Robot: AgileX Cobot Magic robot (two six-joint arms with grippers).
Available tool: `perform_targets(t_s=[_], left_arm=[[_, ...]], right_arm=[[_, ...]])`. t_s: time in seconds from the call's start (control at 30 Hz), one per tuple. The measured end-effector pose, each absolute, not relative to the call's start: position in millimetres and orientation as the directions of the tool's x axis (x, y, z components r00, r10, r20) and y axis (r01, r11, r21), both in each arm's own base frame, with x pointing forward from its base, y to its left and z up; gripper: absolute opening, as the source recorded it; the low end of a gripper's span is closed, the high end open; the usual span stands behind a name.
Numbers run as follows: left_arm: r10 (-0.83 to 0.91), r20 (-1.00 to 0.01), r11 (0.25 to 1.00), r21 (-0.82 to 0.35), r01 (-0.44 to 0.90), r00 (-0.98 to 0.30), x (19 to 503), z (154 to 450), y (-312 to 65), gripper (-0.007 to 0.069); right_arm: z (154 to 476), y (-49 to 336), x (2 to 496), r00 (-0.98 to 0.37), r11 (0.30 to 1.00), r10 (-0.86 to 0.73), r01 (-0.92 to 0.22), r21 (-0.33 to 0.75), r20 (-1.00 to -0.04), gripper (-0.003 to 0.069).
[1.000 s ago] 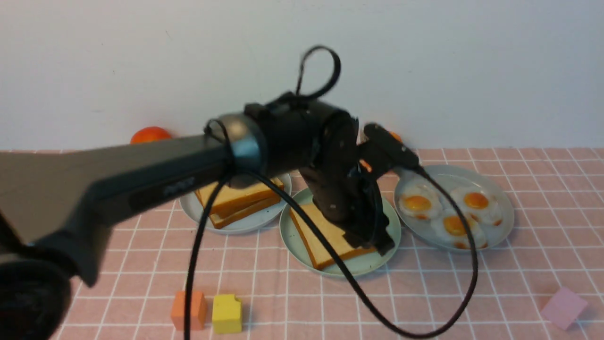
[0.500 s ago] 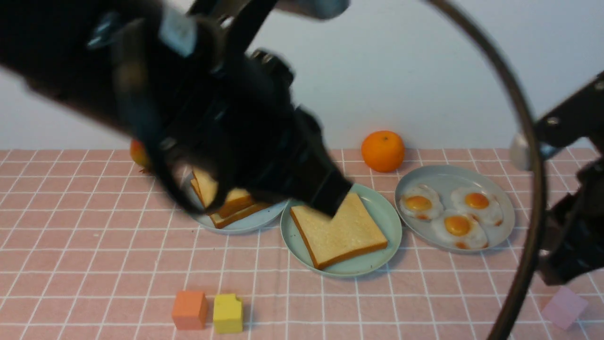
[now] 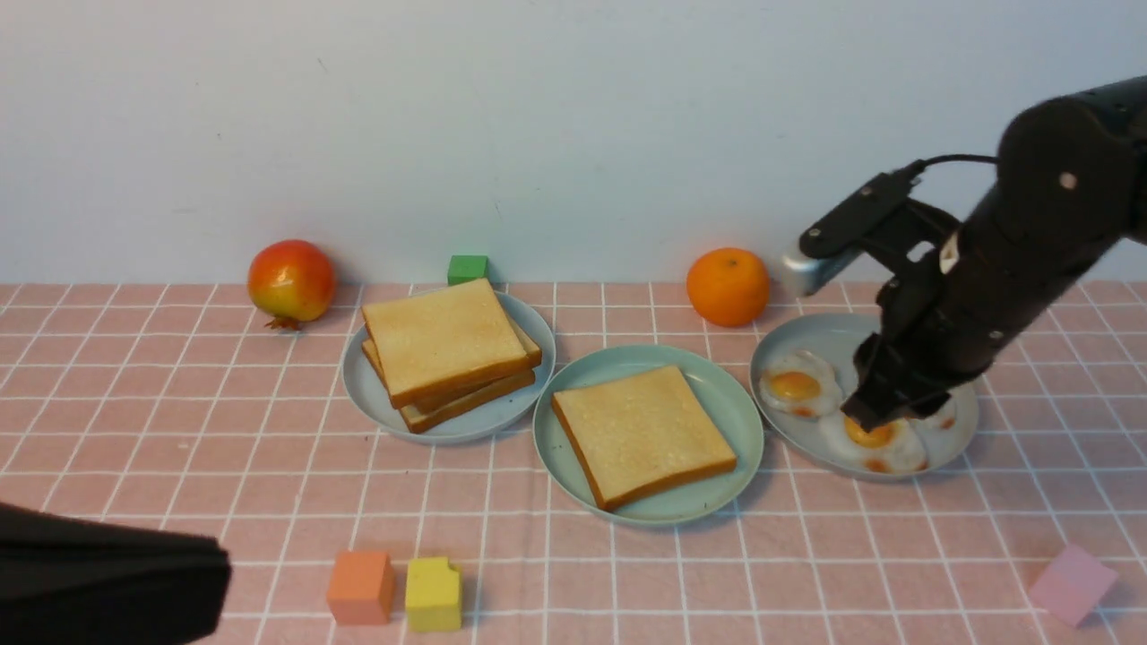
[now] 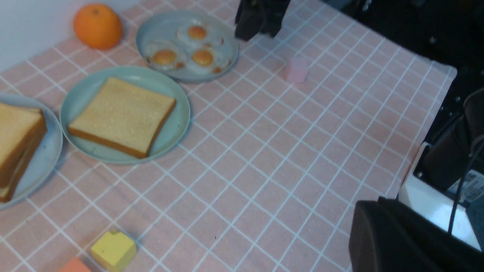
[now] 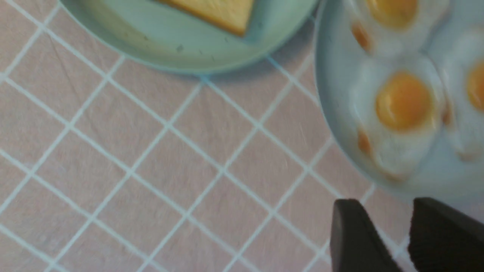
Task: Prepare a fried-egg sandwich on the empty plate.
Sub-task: Use the right arm to grab a fried egg
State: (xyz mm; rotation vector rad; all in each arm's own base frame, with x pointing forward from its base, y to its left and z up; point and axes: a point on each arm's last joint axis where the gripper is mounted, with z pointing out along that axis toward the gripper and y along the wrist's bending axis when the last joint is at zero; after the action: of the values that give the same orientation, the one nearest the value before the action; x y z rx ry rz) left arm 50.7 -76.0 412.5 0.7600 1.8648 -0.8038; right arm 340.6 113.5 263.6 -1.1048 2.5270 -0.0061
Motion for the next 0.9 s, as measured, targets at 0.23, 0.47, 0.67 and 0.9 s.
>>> perform_targets(t_s=[0.23, 0.47, 0.67, 0.9], left_arm=[[0.193, -0.901, 0.591, -0.21, 0.779, -0.389, 49, 409, -75, 0.0012], [0.228, -0.881, 0.591, -0.213, 0.778, -0.415, 51, 405, -78, 0.0012], [0.224, -0.883, 0.592, -0.212, 0.777, -0.412, 51, 405, -78, 0.0012], [0.219, -0.886, 0.592, -0.212, 0.777, -0.409, 51, 406, -78, 0.0012]], right_arm=[[220, 126, 391, -0.399, 0.452, -0.885, -0.861, -0.234, -0.241, 0.0477], [189, 124, 410, -0.332, 0.363, -0.931, -0.883, -0.297, -0.153, 0.0514], [173, 124, 420, -0.281, 0.309, -0.951, -0.882, -0.355, -0.13, 0.0514], [170, 125, 425, -0.259, 0.295, -0.955, -0.872, -0.391, -0.144, 0.0514]])
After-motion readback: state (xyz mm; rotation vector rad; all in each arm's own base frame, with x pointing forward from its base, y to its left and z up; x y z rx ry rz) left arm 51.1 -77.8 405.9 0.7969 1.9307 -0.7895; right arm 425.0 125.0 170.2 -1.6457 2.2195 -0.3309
